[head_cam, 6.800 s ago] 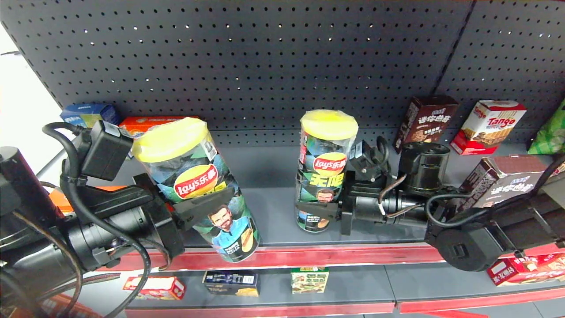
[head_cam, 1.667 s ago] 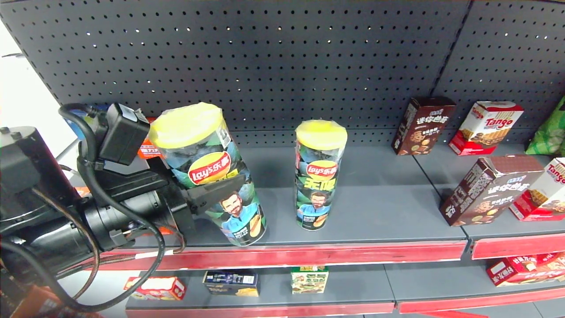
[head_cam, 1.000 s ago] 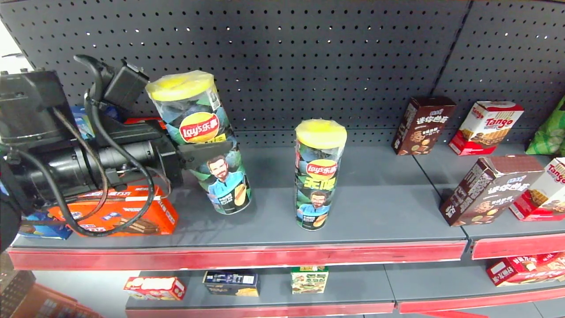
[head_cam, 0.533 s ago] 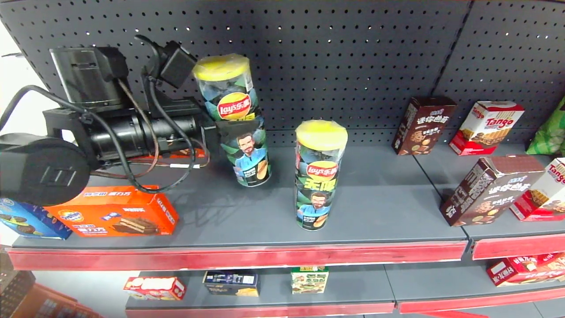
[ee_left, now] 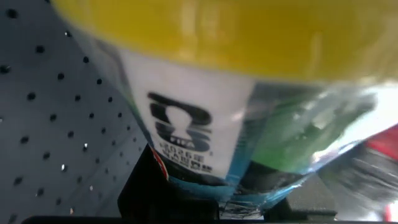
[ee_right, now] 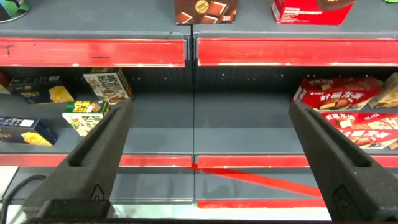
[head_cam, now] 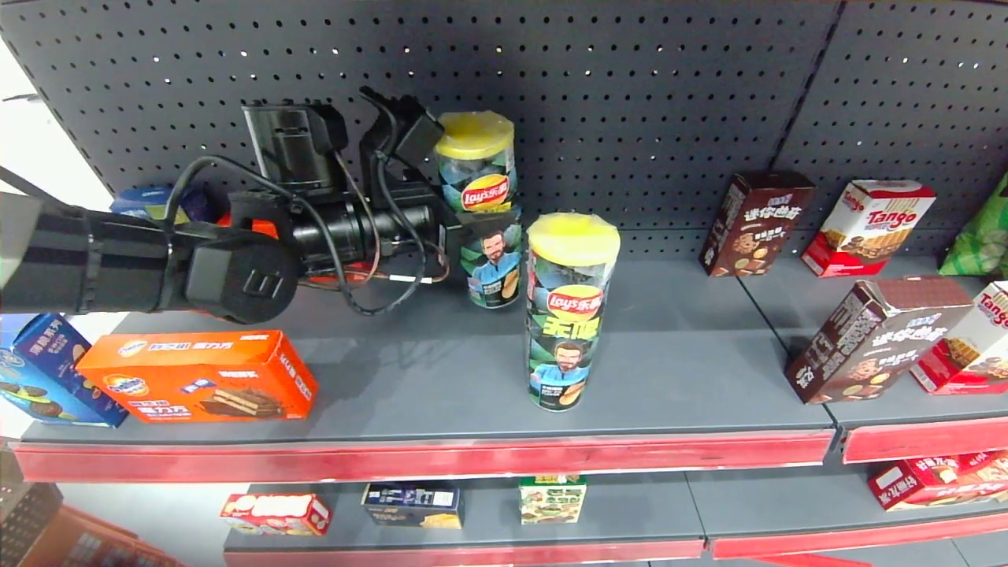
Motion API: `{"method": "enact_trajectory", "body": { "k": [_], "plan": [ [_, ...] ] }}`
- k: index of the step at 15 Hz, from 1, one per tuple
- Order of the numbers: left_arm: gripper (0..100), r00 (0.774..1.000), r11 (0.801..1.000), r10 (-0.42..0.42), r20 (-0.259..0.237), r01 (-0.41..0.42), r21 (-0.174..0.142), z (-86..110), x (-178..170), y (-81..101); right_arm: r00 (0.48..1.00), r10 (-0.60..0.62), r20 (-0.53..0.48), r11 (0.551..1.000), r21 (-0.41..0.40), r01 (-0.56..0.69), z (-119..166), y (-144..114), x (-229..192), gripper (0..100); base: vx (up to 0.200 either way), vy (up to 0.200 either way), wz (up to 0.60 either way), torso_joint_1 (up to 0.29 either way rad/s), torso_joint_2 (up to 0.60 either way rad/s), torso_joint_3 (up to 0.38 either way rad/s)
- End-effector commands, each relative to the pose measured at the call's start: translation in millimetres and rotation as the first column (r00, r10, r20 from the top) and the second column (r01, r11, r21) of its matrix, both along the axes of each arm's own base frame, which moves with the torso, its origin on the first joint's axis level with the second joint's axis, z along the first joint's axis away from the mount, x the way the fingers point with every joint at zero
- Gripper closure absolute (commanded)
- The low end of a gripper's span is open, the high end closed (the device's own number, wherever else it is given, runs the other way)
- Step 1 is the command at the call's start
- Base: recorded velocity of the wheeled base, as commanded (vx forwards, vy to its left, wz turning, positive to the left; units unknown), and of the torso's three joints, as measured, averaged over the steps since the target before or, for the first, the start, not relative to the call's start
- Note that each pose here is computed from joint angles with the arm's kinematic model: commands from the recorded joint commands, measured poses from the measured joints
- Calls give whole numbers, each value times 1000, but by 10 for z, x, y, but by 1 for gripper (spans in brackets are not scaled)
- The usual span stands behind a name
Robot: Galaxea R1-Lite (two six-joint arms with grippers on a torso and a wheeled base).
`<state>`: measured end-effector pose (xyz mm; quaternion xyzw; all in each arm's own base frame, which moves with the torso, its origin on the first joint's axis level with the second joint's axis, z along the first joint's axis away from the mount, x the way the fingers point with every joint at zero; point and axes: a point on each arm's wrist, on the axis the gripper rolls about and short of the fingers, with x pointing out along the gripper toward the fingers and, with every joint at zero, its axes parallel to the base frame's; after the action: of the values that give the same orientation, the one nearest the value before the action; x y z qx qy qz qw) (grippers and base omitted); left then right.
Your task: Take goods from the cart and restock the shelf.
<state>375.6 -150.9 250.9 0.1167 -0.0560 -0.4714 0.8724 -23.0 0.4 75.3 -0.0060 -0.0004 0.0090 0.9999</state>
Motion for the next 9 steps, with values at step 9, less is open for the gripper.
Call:
{"method": "enact_trajectory", "body": {
  "k": [9],
  "plan": [
    [100,998,1000,-17,-54,18,26,-114,475,-231,1000,0,-2,1000,0,0,1,0,2,0,0,0,0,0,0,0]
  ]
}}
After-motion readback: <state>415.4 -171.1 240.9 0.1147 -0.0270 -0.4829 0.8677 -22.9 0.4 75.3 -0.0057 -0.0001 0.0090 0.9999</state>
